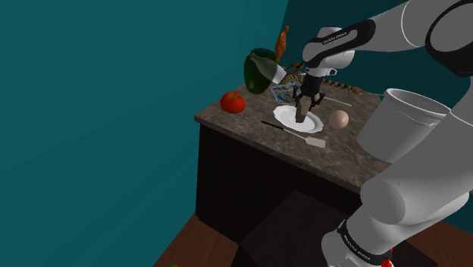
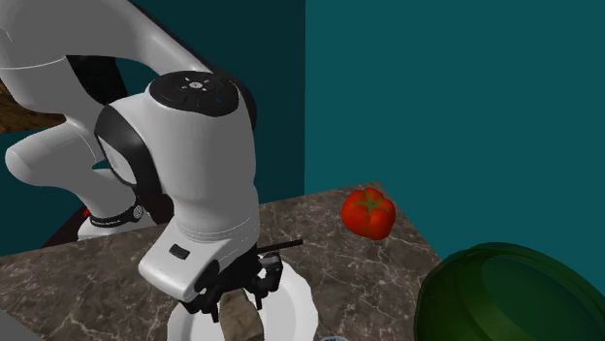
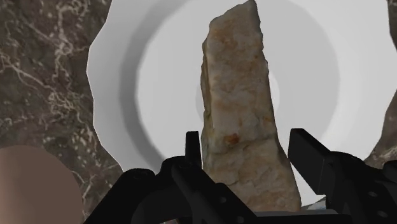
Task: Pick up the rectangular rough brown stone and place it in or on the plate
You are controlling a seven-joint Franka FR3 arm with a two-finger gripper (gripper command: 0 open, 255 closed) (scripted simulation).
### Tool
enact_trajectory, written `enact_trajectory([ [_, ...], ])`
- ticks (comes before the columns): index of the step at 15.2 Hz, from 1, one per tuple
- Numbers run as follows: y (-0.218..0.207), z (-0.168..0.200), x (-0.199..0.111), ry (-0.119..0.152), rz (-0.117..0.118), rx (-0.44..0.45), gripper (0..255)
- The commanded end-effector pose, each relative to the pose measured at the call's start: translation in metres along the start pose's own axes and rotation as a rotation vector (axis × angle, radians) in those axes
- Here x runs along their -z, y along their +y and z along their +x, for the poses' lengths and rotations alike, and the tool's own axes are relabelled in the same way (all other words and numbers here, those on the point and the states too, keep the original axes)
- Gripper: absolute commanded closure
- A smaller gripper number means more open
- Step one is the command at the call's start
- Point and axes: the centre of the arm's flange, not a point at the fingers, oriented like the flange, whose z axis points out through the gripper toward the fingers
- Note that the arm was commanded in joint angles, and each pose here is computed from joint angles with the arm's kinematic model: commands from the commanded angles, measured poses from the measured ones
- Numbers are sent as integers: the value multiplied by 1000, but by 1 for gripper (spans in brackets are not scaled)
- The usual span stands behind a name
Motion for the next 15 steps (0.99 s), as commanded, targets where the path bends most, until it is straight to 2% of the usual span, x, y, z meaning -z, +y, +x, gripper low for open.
enact_trajectory([
  [1, 1, -1, -10, 1, 1, 0, 255],
  [10, 0, -1, -17, 1, 1, 0, 255],
  [11, 0, -1, -17, 1, 1, 0, 0],
  [15, 0, -1, -17, 1, 1, 0, 0],
])
